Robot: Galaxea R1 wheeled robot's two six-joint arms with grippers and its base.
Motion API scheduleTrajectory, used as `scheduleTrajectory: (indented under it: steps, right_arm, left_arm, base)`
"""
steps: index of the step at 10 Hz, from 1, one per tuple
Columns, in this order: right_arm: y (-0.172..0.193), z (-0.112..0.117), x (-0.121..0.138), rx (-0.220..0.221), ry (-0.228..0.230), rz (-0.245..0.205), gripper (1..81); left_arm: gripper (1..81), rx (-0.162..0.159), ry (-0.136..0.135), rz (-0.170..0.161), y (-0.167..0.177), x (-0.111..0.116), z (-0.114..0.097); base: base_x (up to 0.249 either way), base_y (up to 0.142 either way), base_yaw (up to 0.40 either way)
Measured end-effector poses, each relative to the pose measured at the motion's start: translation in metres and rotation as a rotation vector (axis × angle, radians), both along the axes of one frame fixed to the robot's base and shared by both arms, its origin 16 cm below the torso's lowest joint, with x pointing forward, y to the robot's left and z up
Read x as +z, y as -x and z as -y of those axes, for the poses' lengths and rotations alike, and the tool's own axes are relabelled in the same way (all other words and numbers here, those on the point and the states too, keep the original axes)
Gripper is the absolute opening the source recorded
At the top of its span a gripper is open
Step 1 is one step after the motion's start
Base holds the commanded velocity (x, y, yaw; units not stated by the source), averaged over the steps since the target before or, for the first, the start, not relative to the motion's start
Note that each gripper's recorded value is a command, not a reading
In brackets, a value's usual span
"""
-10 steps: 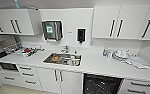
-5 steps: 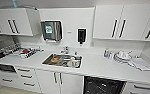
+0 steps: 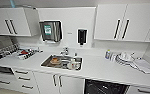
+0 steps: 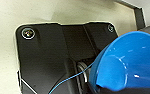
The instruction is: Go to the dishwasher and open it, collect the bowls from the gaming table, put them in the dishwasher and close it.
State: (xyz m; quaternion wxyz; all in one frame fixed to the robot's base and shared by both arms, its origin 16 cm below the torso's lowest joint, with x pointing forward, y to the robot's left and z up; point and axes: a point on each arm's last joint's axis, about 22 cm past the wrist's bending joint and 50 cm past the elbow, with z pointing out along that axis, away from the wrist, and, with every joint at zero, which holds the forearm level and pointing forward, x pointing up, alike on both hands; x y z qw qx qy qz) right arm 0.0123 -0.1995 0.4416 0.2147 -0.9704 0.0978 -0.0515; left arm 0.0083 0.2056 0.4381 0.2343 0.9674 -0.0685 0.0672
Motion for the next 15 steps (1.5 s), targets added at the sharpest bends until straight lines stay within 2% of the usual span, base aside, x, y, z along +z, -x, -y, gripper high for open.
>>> scheduleTrajectory:
  steps: [4, 13, 15]
  right_arm:
    - [0.0000, 0.0004, -0.0003, 0.000, 0.002, 0.000, 1.0]
    - [0.0004, 0.0033, -0.0011, 0.000, 0.008, -0.002, 1.0]
    - [0.0002, 0.0033, -0.0011, 0.000, 0.008, -0.002, 1.0]
  left_arm:
    - [1.0, -0.001, 0.000, 0.000, 0.0000, 0.0000, 0.0004]
    - [1.0, -0.004, 0.000, -0.002, 0.0018, 0.0000, 0.0005]
    - [1.0, -0.004, 0.000, -0.002, 0.0018, -0.0001, 0.0005]
  base:
    - [0.108, 0.000, 0.000]
    - [0.000, 0.000, 0.000]
    - [0.000, 0.000, -0.161]
